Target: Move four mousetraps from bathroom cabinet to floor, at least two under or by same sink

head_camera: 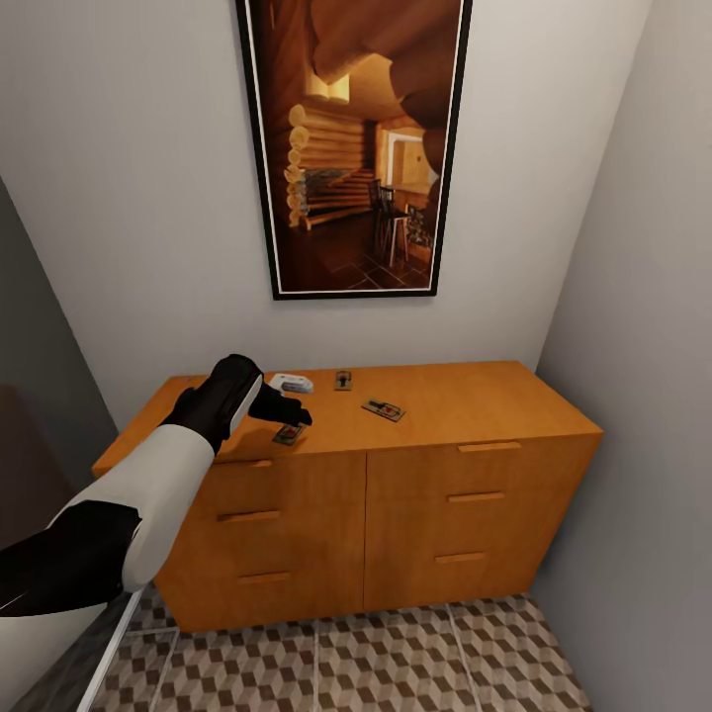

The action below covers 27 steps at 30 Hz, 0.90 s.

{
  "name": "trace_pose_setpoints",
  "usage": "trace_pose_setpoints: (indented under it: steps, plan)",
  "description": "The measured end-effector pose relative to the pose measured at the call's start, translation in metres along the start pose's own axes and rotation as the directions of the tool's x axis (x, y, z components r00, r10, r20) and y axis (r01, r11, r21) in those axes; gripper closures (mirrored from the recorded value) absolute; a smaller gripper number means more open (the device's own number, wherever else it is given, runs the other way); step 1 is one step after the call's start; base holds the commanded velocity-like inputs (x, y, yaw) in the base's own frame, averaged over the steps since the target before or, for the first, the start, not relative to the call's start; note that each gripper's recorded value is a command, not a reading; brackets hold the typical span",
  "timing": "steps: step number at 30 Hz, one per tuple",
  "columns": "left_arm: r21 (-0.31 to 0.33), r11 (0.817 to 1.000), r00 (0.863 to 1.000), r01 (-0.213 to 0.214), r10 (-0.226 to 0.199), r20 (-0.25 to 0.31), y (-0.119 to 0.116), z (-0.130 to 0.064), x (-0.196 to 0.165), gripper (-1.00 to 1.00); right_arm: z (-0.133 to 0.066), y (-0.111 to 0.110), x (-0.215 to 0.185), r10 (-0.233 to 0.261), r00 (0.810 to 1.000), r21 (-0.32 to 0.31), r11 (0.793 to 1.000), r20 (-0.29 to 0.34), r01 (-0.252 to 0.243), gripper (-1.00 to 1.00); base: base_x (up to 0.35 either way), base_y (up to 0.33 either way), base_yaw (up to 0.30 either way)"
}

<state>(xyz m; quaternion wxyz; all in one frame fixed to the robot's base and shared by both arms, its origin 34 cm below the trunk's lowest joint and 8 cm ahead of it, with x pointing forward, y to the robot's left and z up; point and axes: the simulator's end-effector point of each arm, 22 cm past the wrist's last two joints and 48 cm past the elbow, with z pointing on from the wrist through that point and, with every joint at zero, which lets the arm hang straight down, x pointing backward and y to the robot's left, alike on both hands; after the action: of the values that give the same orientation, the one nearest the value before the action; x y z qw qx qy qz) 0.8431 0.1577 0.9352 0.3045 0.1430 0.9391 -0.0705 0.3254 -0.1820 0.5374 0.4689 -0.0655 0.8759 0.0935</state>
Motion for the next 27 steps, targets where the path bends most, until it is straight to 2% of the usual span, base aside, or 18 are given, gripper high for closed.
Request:
trace_pose_setpoints:
  steps: [27]
  plan:
    - [-0.007,1.000,1.000,0.007,-0.007,-0.025,0.0078,0.0094,0.0099,-1.00,-0.0015,0.0004,0.0035,0.003,1.000,0.000,1.000,-0.011,-0.003,1.00,0.000,0.000,0.000]
